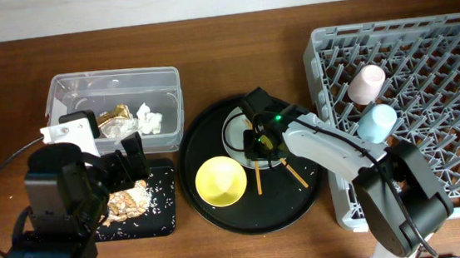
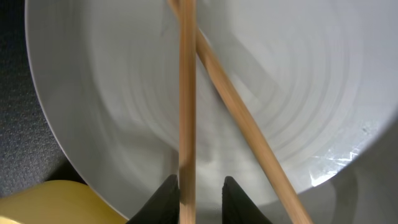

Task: Sort waste into correct bins and load items into the dishwasher rack
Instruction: 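Grasp one wooden chopstick on the white plate with the right gripper, then carry the chopstick into the dish rack and release it, then grasp the second wooden chopstick on the white plate with the right gripper, then carry the second chopstick into the dish rack and release it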

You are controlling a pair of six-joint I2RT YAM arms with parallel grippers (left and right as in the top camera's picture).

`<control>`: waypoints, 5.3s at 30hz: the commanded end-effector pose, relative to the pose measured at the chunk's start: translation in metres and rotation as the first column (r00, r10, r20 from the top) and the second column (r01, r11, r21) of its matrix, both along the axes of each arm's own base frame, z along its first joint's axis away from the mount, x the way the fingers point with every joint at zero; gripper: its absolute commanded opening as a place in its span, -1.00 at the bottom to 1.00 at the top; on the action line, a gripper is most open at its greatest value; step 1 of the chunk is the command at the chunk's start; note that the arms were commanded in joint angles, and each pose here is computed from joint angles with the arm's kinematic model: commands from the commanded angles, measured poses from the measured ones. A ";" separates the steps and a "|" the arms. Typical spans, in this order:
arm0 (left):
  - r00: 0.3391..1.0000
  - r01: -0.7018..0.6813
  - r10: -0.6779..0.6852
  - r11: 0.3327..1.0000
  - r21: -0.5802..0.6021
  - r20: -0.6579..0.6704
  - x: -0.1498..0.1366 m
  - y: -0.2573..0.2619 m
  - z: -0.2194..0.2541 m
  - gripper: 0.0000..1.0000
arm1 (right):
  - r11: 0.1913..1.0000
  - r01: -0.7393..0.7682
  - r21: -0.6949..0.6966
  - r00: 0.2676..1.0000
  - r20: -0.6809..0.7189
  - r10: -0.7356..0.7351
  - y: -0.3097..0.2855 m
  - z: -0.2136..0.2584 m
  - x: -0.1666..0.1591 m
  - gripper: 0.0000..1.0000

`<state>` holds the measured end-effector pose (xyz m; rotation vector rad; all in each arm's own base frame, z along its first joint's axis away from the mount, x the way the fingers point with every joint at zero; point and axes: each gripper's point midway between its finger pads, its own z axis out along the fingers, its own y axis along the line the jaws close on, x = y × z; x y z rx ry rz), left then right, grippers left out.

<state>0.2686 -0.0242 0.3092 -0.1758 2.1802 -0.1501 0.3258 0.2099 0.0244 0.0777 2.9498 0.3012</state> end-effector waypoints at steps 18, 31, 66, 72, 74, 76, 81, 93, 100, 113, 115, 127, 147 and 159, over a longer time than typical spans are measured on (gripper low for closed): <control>1.000 -0.023 0.023 1.000 -0.003 0.018 0.000 0.004 0.006 0.99 | 1.000 0.001 -0.029 1.000 -0.015 -0.001 0.000 -0.020 0.001 -0.83; 1.000 -0.023 0.023 1.000 -0.003 0.018 0.000 0.004 0.006 0.99 | 0.990 -0.132 0.042 0.990 0.059 0.130 0.022 0.041 0.020 -0.91; 1.000 -0.023 0.023 1.000 -0.003 0.018 0.000 0.004 0.006 0.99 | 0.956 -0.006 -0.293 0.991 -0.133 -0.034 -0.198 0.120 0.025 -0.91; 1.000 -0.023 0.023 1.000 -0.003 0.018 0.000 0.004 0.006 0.99 | 0.956 -0.006 -0.292 0.990 -0.133 -0.035 -0.198 0.120 0.025 -0.26; 1.000 -0.023 0.023 1.000 -0.003 0.018 0.000 0.004 0.006 0.99 | 0.956 -0.006 -0.292 0.990 -0.133 -0.035 -0.198 0.120 0.025 -0.24; 1.000 -0.023 0.023 1.000 -0.003 0.018 0.000 0.004 0.006 0.99 | 0.956 -0.006 -0.292 0.990 -0.134 -0.035 -0.198 0.120 0.025 -0.21; 1.000 -0.022 0.023 1.000 -0.002 0.018 0.000 0.004 0.006 0.99 | 0.966 -0.009 -0.259 0.990 -0.138 -0.028 -0.192 0.119 0.024 -0.19; 1.000 -0.023 0.023 1.000 -0.003 0.018 0.000 0.004 0.006 0.99 | 0.937 -0.284 0.206 0.945 -0.107 0.310 -0.081 0.133 0.005 -0.17; 1.000 -0.023 0.023 1.000 -0.002 0.018 0.000 0.004 0.006 0.99 | 0.891 -0.443 0.103 0.893 -0.038 0.449 -0.036 0.105 0.004 -0.17; 1.000 -0.023 0.023 1.000 -0.003 0.018 0.000 0.004 0.006 0.99 | 0.910 -0.382 -0.160 0.918 0.044 0.393 -0.041 0.003 0.011 -0.02; 1.000 -0.023 0.023 1.000 -0.002 0.018 0.000 0.004 0.006 0.99 | 0.910 -0.382 -0.159 0.918 0.043 0.393 -0.041 0.002 0.011 -0.03; 1.000 -0.023 0.023 1.000 -0.003 0.018 0.000 0.004 0.006 0.99 | 0.910 -0.387 -0.146 0.920 0.009 0.393 -0.045 -0.010 -0.002 -0.27; 1.000 -0.023 0.023 1.000 -0.003 0.017 0.000 0.004 0.006 0.99 | 0.898 -0.427 -0.105 0.902 0.024 0.432 -0.027 0.080 0.016 -0.92; 1.000 -0.022 0.023 1.000 -0.002 0.018 0.000 0.004 0.006 0.99 | 0.945 -0.239 -0.224 0.971 -0.066 0.230 -0.117 0.115 0.028 -0.91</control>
